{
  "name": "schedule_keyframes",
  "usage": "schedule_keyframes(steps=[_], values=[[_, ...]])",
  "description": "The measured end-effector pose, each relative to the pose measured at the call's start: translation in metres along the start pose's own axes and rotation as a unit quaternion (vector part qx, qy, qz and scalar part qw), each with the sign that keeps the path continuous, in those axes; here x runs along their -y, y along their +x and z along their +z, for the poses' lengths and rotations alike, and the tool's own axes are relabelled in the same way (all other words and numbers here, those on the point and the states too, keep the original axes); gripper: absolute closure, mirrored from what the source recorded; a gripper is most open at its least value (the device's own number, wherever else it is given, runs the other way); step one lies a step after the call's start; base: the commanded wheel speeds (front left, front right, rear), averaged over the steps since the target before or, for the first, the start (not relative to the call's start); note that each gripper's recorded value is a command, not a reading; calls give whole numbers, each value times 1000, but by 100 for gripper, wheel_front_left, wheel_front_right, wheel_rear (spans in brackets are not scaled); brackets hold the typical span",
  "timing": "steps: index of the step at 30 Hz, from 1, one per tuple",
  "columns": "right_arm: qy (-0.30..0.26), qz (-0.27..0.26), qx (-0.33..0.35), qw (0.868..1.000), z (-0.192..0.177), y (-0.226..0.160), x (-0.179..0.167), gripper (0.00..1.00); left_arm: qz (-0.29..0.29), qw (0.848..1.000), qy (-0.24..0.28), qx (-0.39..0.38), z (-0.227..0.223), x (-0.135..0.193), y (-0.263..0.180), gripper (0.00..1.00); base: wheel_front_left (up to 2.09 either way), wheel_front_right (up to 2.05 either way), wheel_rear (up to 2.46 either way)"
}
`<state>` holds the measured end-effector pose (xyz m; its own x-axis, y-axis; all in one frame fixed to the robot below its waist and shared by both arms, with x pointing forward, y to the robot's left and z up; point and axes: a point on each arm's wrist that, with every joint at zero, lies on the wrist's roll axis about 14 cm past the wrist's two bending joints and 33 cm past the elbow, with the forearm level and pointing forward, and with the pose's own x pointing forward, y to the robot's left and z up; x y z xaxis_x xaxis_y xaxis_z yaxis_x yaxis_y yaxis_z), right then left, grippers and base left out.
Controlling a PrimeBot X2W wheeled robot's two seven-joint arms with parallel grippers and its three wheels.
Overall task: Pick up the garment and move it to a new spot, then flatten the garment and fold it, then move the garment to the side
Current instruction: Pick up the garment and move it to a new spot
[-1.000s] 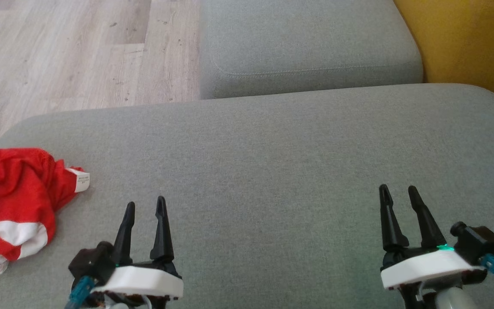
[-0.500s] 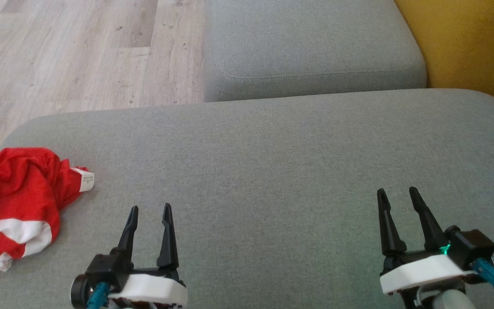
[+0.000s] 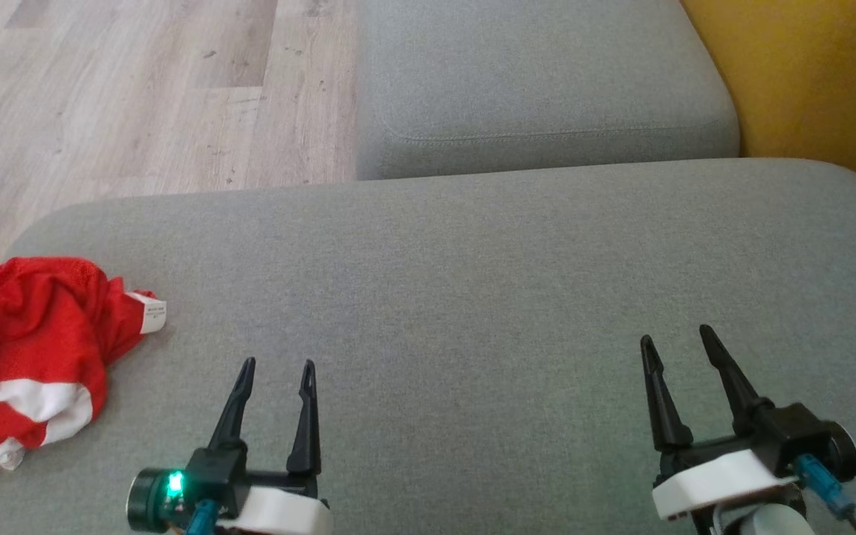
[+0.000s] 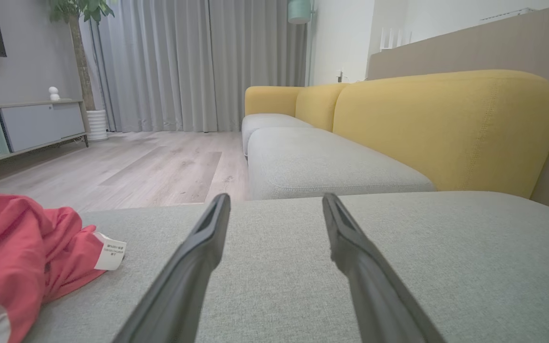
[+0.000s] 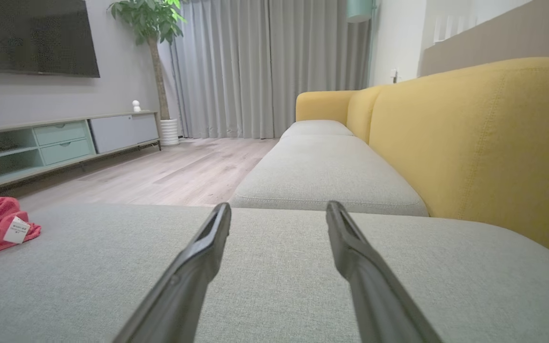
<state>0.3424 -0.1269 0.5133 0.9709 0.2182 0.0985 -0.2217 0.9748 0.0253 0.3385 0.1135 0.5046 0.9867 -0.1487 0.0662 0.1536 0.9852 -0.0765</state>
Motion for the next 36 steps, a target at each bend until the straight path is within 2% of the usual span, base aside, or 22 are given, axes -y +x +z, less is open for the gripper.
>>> schedule_keyframes(steps=[23, 27, 36], values=[[-2, -4, -17, 1000, -11, 0, 3, 0, 18, 999, 13, -22, -15, -11, -6, 0, 0, 0, 0], [-1, 9, -23, 1000, -14, 5, -4, 0, 38, 999, 17, -26, -17, -22, -11, 0, 0, 0, 0], [15, 87, -40, 995, -26, 30, -51, 0, 136, 990, 23, -31, -19, -79, -44, 0, 0, 0, 0]])
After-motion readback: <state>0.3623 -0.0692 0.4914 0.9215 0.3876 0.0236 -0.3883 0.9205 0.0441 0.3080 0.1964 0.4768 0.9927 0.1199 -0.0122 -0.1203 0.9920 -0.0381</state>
